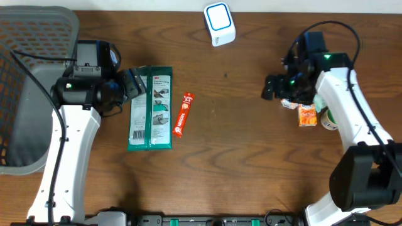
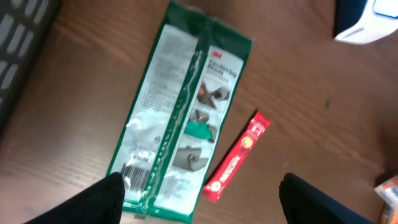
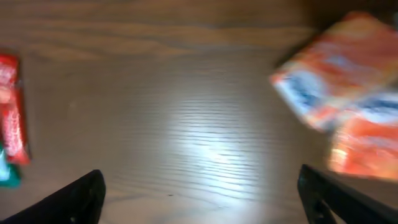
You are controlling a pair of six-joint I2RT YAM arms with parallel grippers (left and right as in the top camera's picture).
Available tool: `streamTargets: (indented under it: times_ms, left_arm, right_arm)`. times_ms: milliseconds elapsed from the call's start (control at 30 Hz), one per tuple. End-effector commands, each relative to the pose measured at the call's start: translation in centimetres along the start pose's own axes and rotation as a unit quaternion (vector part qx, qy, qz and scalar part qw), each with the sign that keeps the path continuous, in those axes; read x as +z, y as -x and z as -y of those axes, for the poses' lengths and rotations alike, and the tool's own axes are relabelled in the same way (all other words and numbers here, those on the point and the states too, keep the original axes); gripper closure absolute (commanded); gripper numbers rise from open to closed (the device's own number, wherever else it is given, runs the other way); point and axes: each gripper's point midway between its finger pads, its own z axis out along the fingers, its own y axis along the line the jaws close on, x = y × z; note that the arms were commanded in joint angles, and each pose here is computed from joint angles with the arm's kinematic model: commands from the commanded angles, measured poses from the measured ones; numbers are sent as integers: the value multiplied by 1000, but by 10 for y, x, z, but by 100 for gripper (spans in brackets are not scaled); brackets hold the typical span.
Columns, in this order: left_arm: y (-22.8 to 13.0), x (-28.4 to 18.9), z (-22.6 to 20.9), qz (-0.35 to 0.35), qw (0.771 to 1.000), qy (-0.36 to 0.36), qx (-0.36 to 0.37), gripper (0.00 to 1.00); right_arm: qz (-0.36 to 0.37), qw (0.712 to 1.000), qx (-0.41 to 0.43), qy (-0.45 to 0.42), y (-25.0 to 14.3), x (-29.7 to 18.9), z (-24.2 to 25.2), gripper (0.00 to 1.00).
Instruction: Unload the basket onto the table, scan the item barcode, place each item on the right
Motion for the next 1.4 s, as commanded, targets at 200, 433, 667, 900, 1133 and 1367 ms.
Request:
streamTargets:
  times_ms: [200,433,667,900,1133,1367]
  left_arm:
    - [-15,6,3,-24,1000,2,8,91]
    - [-57,42,9,-88,994,22,60,92]
    - [-104,88,18,-167,978,43,120,83]
    - [-138,133,35,-208,938,34,277,23]
    - [-145,163,39,-210,934,35,287,31]
    - [-150,180,37,-216,932,38,288,46]
  right_arm:
    - [-27,992,-89,91,-43,52,-73,62]
    - [-14,989,-96,109,-57,76,-105,64]
    - [-5,988,-103,114,-56,77,-115,52]
    - [-2,995,-68,74,-47,76,-82,49]
    - [-7,998,2,55,-35,68,-33,48]
    - [-13,998,32,45,-33,63,-4,48]
